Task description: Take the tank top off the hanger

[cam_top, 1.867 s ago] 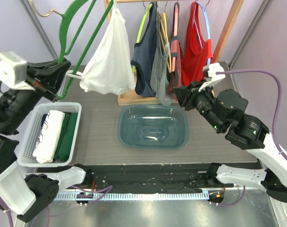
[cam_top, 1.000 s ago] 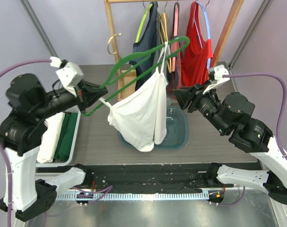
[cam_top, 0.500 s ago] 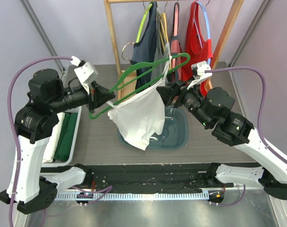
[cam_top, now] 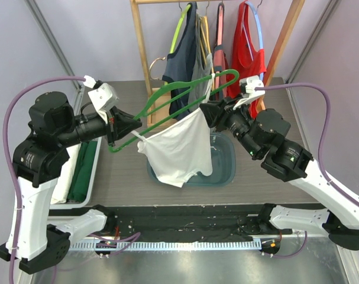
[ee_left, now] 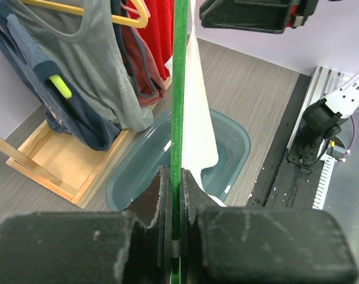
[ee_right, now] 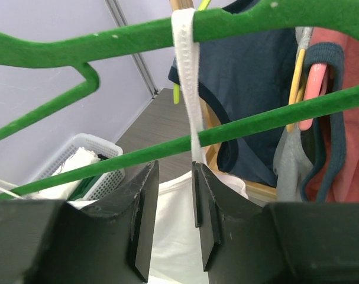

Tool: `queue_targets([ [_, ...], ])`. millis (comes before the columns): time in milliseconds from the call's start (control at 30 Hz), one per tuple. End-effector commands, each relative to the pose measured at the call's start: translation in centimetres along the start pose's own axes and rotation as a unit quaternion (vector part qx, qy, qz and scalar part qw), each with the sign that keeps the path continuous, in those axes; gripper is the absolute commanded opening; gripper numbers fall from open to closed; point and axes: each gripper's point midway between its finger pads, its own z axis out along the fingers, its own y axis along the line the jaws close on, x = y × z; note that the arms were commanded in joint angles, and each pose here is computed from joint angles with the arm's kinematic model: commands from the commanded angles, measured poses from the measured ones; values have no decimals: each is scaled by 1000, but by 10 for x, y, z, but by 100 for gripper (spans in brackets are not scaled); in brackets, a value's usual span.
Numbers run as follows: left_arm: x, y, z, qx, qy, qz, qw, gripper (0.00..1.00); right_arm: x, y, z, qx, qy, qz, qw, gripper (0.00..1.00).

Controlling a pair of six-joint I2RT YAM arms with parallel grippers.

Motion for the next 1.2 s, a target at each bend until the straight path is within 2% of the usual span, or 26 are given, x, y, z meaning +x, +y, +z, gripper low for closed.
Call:
queue_targets([
  [0,-16,-9,-8,11,-31,28,999,2,-6,-3,8,7,-20,11,1000,35],
  [167,-18,-13,-10,16,-34,28,999,2,-2,-7,14,8,-16,14,1000,34],
  [233,-17,-13,-11,16,-34,27,999,2,-4,-7,15,6,-19,16,1000,30],
  [367,-15,-12,-11,13,-32,29,999,2,-5,-8,13,3,-21,19,1000,16],
  [467,-13,-12,-11,11,-30,29,999,2,-8,-10,9,5,-25,21,999,1],
  [800,4,-1,-9,-11,-6,42,999,3,-28,-28,-17,32,-53,25,998,1],
  [1167,21,-4,-10,-1,20,48,999,5,-59,-73,-44,144,-108,31,983,1],
])
